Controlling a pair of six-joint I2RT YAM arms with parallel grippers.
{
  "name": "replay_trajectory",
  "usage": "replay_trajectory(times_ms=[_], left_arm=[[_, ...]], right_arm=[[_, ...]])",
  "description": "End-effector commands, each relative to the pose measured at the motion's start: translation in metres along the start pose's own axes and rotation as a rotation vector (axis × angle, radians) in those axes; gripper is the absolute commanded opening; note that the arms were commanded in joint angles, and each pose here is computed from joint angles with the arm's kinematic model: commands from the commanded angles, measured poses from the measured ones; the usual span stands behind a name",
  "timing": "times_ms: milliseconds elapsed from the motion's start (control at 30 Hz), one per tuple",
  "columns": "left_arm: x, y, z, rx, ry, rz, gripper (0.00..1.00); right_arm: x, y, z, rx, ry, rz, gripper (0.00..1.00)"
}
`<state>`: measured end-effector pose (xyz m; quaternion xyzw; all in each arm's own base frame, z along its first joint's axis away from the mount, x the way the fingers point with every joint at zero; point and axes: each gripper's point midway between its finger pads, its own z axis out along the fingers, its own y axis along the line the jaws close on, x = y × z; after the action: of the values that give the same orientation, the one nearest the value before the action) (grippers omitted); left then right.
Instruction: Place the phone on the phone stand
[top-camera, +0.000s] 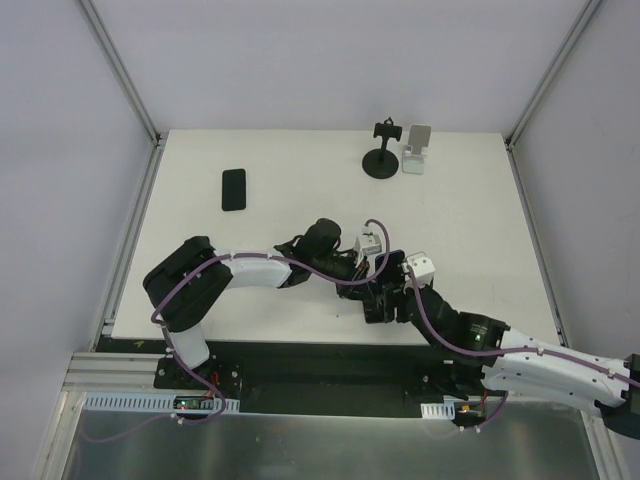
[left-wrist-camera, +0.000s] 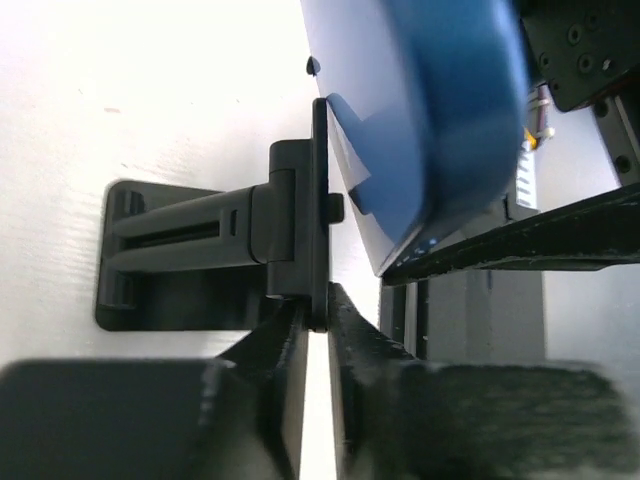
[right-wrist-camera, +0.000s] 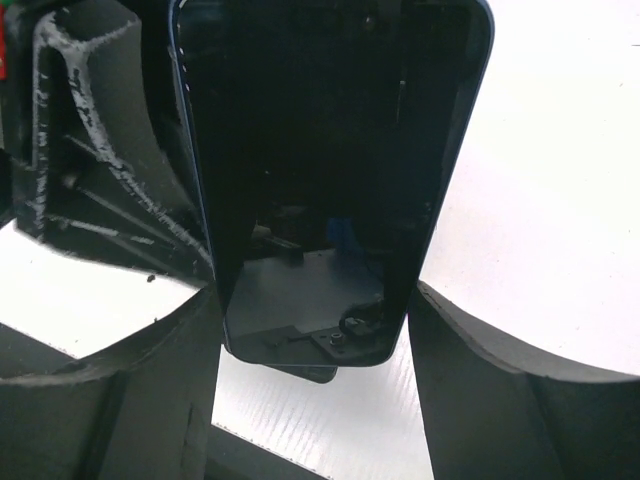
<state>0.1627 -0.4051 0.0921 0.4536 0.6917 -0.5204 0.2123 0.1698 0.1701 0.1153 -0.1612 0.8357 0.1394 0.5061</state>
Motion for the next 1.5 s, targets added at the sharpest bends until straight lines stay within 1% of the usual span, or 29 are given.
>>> replay_trajectory(times_ms=[0,67,133,200,233,300,367,500,633,667,733,867,1100,1167,1267,1300,1333,1367,1400,1433,1467], left_arm=[[0.009,-0.014,-0.004,0.018,0.028,-0.05,0.27],[0.002,-0.013,-0.009,0.008,0.002,-0.051,0.4],[-0.003,-0.015,-0.015,0.005,-0.015,-0.059,0.49],[-0.001,-0.02,-0.02,0.005,-0.016,-0.063,0.53],[-0.008,-0.027,-0.026,0.008,-0.036,-0.041,0.55],[-0.011,-0.037,-0.036,0.006,-0.057,-0.014,0.56],[-0.009,-0.039,-0.043,-0.017,-0.052,-0.011,0.57],[-0.008,-0.041,-0.056,-0.028,-0.095,0.024,0.58],[-0.002,-0.042,-0.06,-0.014,-0.147,0.041,0.59],[-0.001,-0.041,-0.061,-0.02,-0.154,0.042,0.59],[-0.001,-0.039,-0.063,-0.029,-0.165,0.039,0.59],[-0.001,-0.036,-0.061,-0.032,-0.164,0.034,0.59],[-0.001,-0.033,-0.062,-0.037,-0.169,0.019,0.59],[0.0,-0.033,-0.062,-0.04,-0.173,0.016,0.59],[-0.001,-0.032,-0.063,-0.043,-0.178,0.012,0.59],[-0.001,-0.032,-0.063,-0.043,-0.178,0.009,0.59],[-0.002,-0.032,-0.064,-0.043,-0.182,0.014,0.59],[0.0,-0.031,-0.064,-0.046,-0.18,0.008,0.59],[-0.001,-0.032,-0.064,-0.048,-0.187,0.01,0.59],[-0.001,-0.031,-0.064,-0.051,-0.186,0.009,0.59],[-0.001,-0.031,-0.065,-0.051,-0.188,0.01,0.59]], right_arm=[[-0.028,-0.004,0.0,0.079,-0.162,0.123,0.01],[-0.027,-0.003,0.001,0.085,-0.175,0.133,0.01],[-0.025,0.0,0.0,0.083,-0.182,0.136,0.01],[-0.026,0.002,-0.002,0.095,-0.204,0.137,0.01],[-0.024,0.003,-0.002,0.096,-0.206,0.126,0.01],[-0.024,0.007,-0.003,0.1,-0.232,0.109,0.01],[-0.023,0.004,-0.003,0.135,-0.259,0.101,0.01],[-0.017,0.01,-0.001,0.13,-0.293,0.098,0.01],[-0.004,0.011,0.006,0.143,-0.298,0.041,0.01],[-0.005,0.013,0.007,0.138,-0.307,0.051,0.01],[0.004,0.011,0.01,0.135,-0.3,0.004,0.01],[0.009,0.01,0.011,0.121,-0.309,0.014,0.01],[0.026,0.01,0.017,0.125,-0.271,0.022,0.01],[0.023,0.012,0.017,0.149,-0.255,0.042,0.01],[0.034,0.004,0.016,0.214,-0.2,0.011,0.01],[0.031,0.009,0.015,0.219,-0.201,0.078,0.01],[0.03,0.006,0.014,0.242,-0.195,0.087,0.01],[0.037,-0.004,0.01,0.281,-0.164,0.031,0.01],[0.031,0.002,0.009,0.291,-0.17,0.111,0.01],[0.029,-0.001,0.007,0.318,-0.172,0.121,0.01],[0.034,-0.015,0.002,0.369,-0.143,0.056,0.01]])
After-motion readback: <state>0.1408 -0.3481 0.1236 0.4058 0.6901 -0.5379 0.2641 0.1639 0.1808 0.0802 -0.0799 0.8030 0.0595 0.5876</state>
